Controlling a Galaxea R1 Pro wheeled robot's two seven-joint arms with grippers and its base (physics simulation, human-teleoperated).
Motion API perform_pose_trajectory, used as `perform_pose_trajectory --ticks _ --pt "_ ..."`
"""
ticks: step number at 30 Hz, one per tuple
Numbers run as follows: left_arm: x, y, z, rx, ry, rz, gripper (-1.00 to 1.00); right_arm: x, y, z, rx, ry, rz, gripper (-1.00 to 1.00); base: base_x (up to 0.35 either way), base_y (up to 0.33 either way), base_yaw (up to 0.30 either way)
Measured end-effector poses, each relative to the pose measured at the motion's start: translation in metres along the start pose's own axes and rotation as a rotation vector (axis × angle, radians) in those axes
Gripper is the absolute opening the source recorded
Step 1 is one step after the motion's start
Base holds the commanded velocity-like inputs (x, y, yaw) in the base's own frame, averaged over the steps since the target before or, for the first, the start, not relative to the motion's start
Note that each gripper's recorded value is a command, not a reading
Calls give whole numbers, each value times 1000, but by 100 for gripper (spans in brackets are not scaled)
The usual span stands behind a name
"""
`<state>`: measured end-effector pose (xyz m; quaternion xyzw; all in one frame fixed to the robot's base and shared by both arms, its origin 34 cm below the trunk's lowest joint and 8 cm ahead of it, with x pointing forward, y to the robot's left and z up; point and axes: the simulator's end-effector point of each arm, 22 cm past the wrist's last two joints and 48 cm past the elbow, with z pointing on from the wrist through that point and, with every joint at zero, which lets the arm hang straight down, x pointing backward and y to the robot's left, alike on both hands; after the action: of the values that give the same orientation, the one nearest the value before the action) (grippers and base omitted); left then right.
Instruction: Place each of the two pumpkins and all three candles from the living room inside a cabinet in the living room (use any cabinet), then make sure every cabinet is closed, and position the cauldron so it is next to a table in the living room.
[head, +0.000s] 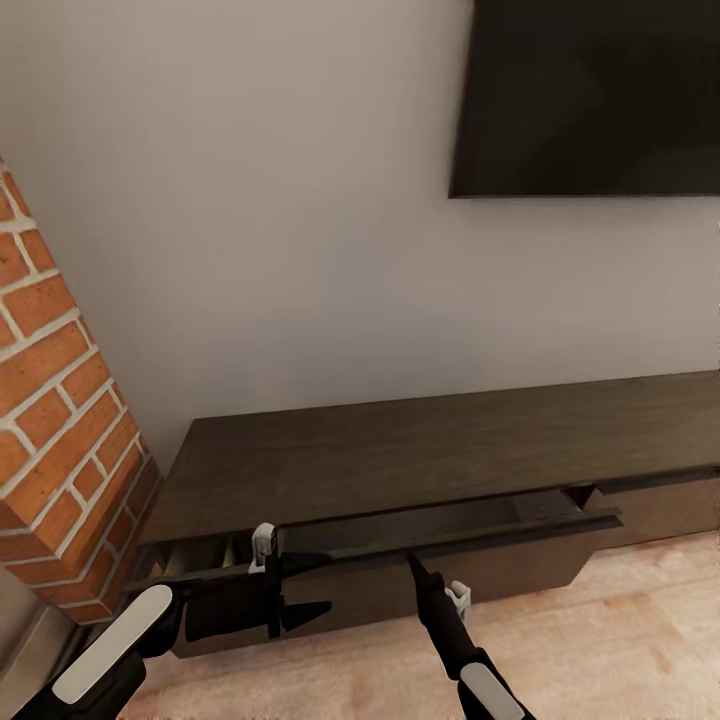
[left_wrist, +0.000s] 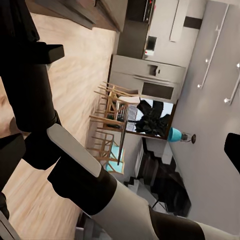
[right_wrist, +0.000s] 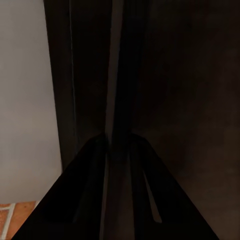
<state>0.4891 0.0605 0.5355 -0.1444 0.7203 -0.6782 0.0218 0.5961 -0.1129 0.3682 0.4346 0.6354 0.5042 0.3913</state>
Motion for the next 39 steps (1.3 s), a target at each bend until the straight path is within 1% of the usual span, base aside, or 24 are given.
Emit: perform_pose_trajectory --ticks 10,18,23,39 --pt "0 0 0 0 0 0 100 -3 0 0 0 -9 6 -100 -70 -9 0" --pt "0 0 0 0 0 0 100 12 1 0 -1 36 -13 -100 -94 -103 0" --pt "0 0 0 0 0 0 100 17 1 0 -2 50 -17 -100 -136 -50 0" --pt "0 0 0 0 0 0 100 6 0 0 0 21 -1 -100 -200 -1 0"
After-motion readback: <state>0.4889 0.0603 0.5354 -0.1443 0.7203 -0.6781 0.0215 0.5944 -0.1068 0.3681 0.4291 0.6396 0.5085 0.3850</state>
